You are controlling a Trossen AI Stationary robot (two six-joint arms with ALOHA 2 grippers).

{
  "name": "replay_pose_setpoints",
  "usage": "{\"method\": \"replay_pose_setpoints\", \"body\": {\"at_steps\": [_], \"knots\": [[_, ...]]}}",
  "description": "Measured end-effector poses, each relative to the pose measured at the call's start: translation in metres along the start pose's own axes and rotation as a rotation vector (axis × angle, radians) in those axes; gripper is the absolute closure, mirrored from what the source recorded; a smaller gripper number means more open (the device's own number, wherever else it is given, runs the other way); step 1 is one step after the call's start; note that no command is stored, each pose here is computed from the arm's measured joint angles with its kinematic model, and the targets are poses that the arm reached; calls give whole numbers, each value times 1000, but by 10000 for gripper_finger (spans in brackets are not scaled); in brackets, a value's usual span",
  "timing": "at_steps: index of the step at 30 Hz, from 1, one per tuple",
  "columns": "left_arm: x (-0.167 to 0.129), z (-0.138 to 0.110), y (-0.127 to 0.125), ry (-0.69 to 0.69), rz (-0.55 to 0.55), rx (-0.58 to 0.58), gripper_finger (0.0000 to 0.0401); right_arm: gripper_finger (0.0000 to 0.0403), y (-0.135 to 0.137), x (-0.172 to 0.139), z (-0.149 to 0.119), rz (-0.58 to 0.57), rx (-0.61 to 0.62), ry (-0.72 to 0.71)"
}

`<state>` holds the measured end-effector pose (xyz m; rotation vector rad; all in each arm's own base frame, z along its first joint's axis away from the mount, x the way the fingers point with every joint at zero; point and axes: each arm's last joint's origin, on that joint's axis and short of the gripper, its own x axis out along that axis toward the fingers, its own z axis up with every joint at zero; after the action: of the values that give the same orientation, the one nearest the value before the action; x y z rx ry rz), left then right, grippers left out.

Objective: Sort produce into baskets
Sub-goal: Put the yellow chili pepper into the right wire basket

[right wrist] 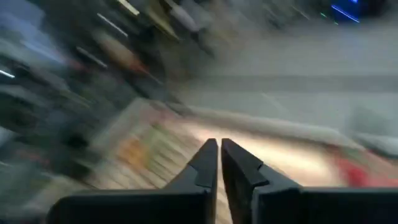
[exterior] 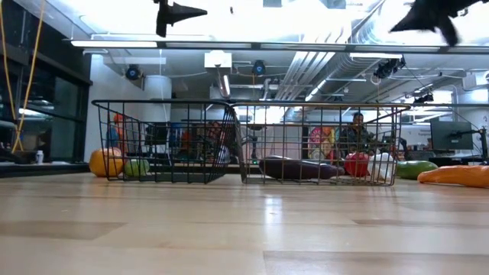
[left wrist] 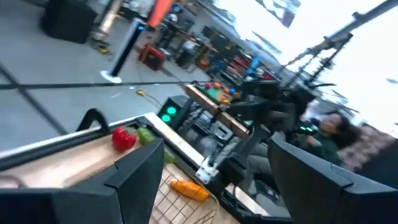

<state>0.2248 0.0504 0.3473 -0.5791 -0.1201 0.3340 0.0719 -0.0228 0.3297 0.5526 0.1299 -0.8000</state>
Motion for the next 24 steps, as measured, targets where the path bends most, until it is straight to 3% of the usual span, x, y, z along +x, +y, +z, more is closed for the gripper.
{"method": "replay_pose_setpoints", "body": {"at_steps": [2, 6, 11, 14, 19, 24], "knots": [[-1, 8, 6, 16, -49, 15, 126, 358, -1, 1, 2, -167, -10, 153], [-5, 18, 16, 58, -120, 27, 126, 283, 2, 12, -3, -365, 30, 429], [-9, 25, 23, 99, -202, 64, 126, 176, 7, 42, -24, -449, 91, 742], [-9, 27, 27, 120, -230, 64, 126, 131, 2, 58, -32, -528, 88, 885], [-10, 29, 31, 143, -246, 63, 126, 111, -12, 77, -35, -614, 117, 1019], [-10, 28, 32, 153, -236, 43, 126, 117, -23, 96, -33, -563, 50, 1109]]}}
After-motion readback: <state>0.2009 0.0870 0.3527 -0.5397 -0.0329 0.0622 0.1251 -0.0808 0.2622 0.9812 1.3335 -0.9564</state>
